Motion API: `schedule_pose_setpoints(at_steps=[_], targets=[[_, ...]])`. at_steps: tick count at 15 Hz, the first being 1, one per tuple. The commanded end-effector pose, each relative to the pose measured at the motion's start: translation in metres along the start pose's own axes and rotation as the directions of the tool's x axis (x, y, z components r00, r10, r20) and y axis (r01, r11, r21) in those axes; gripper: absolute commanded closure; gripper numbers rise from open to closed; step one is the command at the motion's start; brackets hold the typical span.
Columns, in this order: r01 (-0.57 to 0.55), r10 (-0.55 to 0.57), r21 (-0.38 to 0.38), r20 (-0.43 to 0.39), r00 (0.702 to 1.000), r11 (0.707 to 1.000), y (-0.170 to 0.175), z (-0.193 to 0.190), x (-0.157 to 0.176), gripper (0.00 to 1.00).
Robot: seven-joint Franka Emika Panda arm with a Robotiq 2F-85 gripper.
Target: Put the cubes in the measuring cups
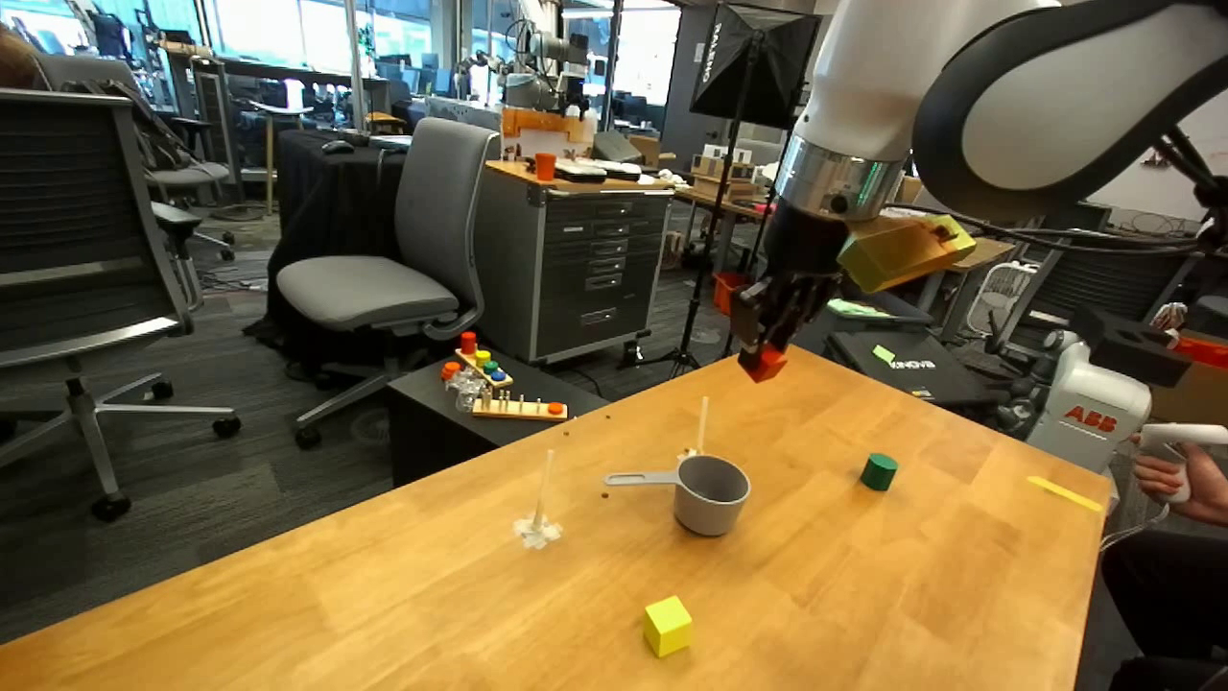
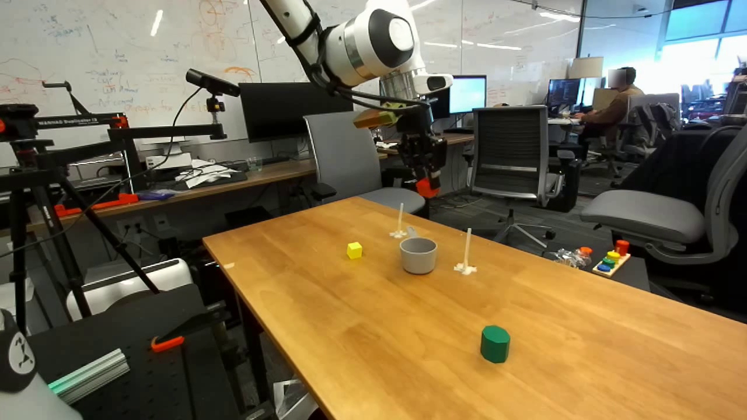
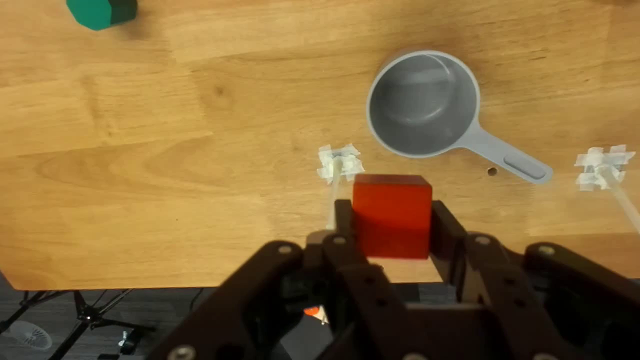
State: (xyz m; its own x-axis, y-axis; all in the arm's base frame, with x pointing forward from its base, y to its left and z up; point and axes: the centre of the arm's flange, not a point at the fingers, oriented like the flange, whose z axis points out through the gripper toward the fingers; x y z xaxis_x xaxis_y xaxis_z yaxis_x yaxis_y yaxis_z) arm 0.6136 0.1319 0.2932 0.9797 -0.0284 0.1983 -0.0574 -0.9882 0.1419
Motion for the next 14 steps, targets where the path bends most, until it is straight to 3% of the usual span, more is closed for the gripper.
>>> schedule_pose_setpoints(at_steps=[1, 7, 14], targets=[[-0.004, 0.004, 0.003, -0.007, 1.000, 1.000, -0.022, 0.013, -0.004, 0.86], [-0.005, 0.007, -0.035, 0.058, 0.998, 0.999, -0.030, 0.067, -0.012, 0.86], [-0.016, 0.022, -0.072, 0.075, 0.997, 0.997, -0.032, 0.098, -0.001, 0.86]])
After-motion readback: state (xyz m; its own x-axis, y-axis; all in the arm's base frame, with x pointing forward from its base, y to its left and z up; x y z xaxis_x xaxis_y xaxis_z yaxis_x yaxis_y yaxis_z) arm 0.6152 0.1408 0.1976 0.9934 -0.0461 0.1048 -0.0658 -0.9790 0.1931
